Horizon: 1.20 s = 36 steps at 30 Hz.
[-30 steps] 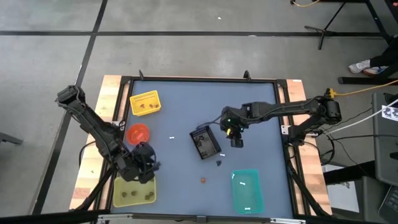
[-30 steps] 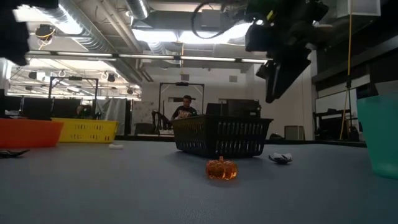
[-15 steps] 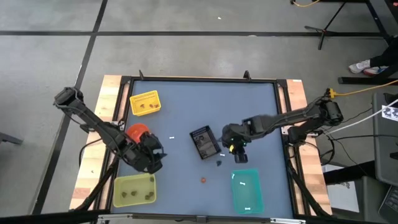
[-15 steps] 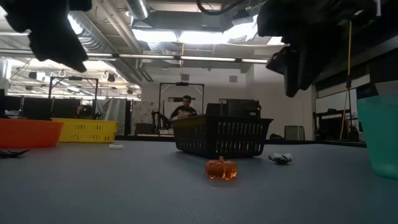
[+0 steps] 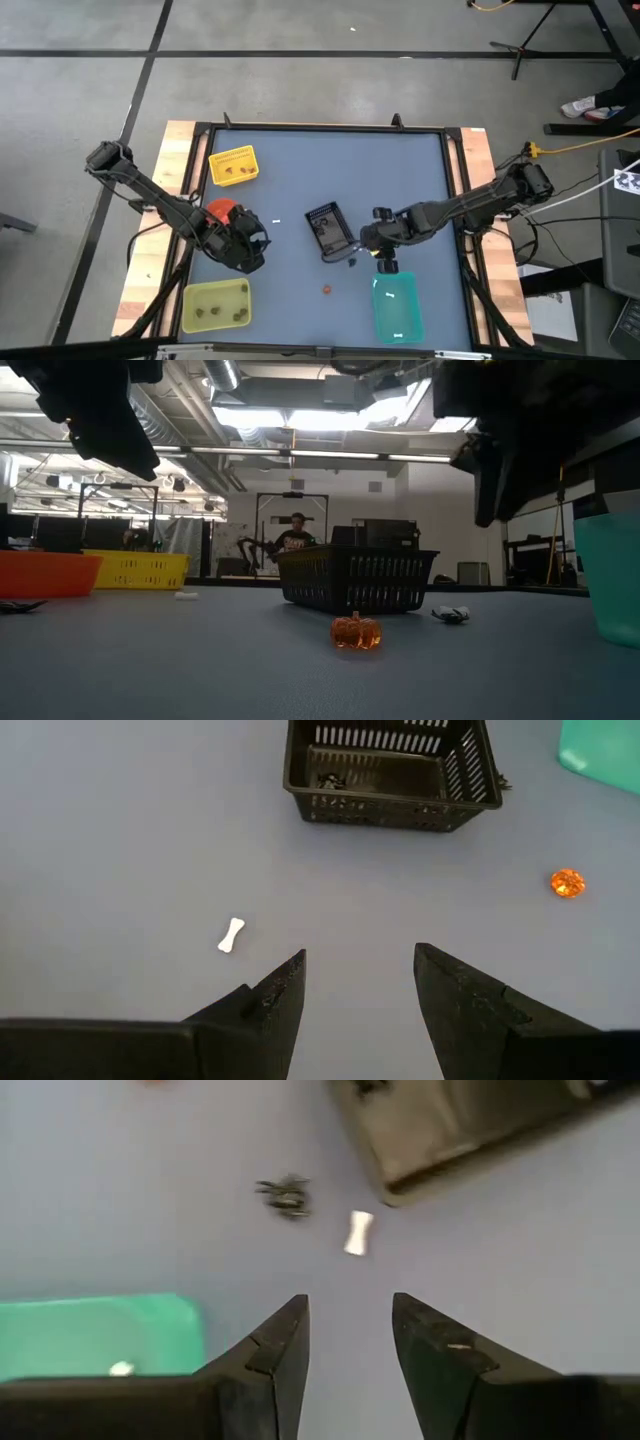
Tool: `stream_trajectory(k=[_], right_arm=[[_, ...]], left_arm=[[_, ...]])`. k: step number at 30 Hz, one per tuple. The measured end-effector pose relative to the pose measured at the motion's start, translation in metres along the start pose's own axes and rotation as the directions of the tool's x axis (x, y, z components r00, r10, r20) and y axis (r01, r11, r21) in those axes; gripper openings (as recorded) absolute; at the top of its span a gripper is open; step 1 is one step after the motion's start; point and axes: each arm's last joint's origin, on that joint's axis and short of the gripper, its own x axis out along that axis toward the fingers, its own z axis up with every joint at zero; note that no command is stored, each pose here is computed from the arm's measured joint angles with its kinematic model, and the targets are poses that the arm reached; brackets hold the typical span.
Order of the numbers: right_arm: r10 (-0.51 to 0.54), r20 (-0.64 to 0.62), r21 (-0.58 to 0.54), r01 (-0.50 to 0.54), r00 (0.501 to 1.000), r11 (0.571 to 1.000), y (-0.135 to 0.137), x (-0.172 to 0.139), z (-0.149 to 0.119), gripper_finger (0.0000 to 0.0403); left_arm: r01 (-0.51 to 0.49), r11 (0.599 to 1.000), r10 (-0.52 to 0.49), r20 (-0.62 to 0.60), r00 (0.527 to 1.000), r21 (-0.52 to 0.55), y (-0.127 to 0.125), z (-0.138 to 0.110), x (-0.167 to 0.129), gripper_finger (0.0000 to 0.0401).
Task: Sort Halloween decoration
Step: Put the white bone toy into the green bin
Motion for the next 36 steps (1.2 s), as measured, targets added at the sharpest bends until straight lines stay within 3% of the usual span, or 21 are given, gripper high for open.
stream_trajectory(k=[4,17,36], right_arm=[[-0.042,0.033,0.043,0.04,0.999,0.998,0.004,0.013,-0.01,0.0144],[-0.011,0.269,0.127,-0.024,0.963,0.992,0.0,0.051,-0.029,0.0144],[-0.043,0.326,0.125,0.002,0.944,0.992,-0.006,0.065,-0.047,0.0144]], left_arm=[[0.0,1.0,0.0,0.0,1.0,0.0,0.0,0.0,0.0,0.0171],[0.0,1.0,0.0,-0.001,1.0,-0.002,0.0,0.0,0.0,0.0171],[0.001,1.0,-0.001,-0.001,1.0,-0.002,0.0,0.0,0.0,0.0171]])
